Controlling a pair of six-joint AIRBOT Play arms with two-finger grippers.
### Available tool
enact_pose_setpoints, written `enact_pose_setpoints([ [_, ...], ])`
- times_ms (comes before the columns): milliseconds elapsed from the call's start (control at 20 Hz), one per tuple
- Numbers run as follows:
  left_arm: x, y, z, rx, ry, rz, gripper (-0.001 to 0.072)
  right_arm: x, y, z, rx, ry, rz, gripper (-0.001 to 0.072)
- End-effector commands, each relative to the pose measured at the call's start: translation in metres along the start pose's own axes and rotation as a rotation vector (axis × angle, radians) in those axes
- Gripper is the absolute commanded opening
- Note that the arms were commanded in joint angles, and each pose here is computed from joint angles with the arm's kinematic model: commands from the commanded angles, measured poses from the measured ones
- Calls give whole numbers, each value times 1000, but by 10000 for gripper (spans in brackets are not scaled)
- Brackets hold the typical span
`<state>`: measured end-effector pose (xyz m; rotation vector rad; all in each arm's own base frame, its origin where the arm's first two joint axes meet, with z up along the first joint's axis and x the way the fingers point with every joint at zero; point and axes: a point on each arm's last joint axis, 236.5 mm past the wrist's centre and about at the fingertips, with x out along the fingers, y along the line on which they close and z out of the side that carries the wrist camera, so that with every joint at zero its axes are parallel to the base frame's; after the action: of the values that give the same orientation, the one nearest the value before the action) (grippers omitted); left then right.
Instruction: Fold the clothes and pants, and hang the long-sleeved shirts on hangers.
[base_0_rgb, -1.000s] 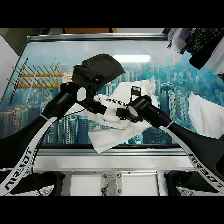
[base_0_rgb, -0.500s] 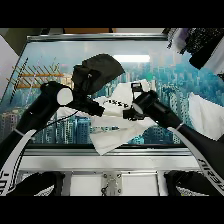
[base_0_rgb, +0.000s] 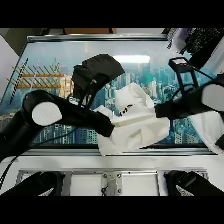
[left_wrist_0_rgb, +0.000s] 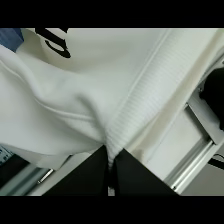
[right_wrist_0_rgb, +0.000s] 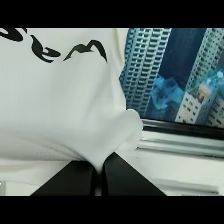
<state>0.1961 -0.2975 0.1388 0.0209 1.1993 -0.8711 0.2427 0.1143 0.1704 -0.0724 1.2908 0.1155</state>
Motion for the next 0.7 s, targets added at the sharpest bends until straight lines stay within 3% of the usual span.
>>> enact_pose_setpoints([
  [0, 23, -18, -29, -35, 56, -33, 15, -3, 3, -39, 55, 80, 50, 21],
  [400, 63, 12, -9, -54, 76, 10, 16, 45, -1, -53, 46, 229, -27, 22],
  [450, 64, 17, -13, -50, 91, 14, 67, 45, 0, -51, 47, 217, -21, 23],
  [500, 63, 23, -13, -62, 92, 20, 425, 46, 1, -48, 47, 207, -17, 23],
  [550, 60, 28, -9, -76, 81, 23, 679, 46, 2, -47, 47, 200, -14, 23],
  [650, 45, 36, 5, -83, 48, 34, 691, 46, 2, -47, 48, 200, -13, 23],
])
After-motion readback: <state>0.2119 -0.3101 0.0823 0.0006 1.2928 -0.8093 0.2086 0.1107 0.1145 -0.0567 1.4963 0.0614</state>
